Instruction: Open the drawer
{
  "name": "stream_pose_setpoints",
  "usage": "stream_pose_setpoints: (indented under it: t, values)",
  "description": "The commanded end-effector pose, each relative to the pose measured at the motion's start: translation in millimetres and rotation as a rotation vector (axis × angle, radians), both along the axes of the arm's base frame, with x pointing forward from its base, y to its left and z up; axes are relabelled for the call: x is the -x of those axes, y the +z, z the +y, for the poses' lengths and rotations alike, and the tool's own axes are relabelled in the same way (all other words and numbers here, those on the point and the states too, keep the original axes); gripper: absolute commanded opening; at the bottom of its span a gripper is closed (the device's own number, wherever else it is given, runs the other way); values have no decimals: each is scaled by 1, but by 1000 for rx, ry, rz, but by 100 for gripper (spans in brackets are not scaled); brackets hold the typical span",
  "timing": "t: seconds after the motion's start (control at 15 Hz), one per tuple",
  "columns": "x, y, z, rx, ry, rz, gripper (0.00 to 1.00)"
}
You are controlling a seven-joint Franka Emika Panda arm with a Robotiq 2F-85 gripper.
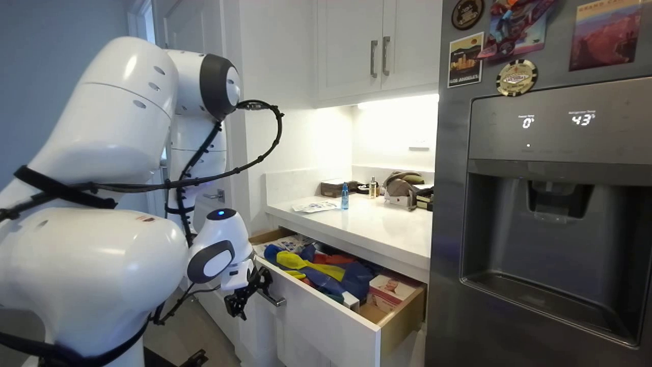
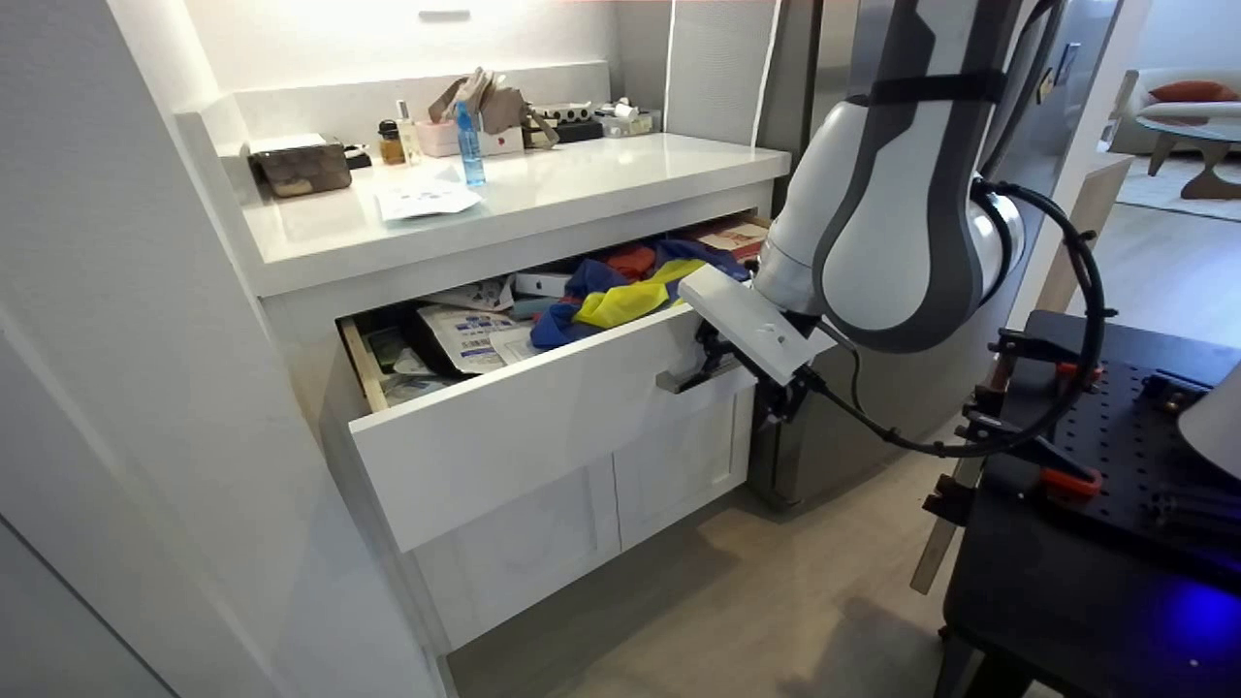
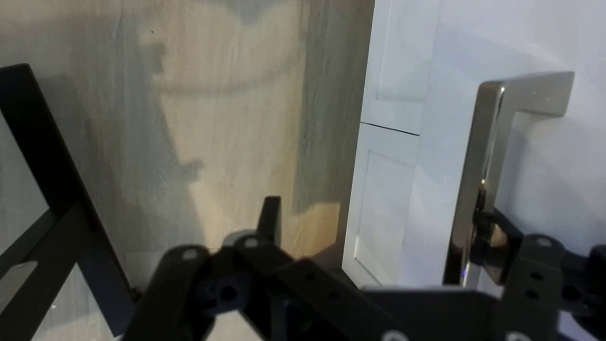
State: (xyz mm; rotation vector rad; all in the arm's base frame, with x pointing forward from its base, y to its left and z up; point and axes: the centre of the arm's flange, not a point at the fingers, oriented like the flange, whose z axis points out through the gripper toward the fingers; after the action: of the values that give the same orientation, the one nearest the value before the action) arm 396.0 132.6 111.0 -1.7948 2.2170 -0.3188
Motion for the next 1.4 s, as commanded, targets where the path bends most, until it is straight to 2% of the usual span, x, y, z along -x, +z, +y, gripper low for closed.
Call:
stream_pose_setpoints:
  t: [0.0, 0.6, 0.87, 1.33]
  values:
    - [26, 1, -26, 53, 12, 144, 100]
    - [32, 29, -15, 107, 14, 158, 100]
    - [37, 34, -11, 133, 29, 107, 100]
    - [54, 27, -8, 194, 70, -85, 100]
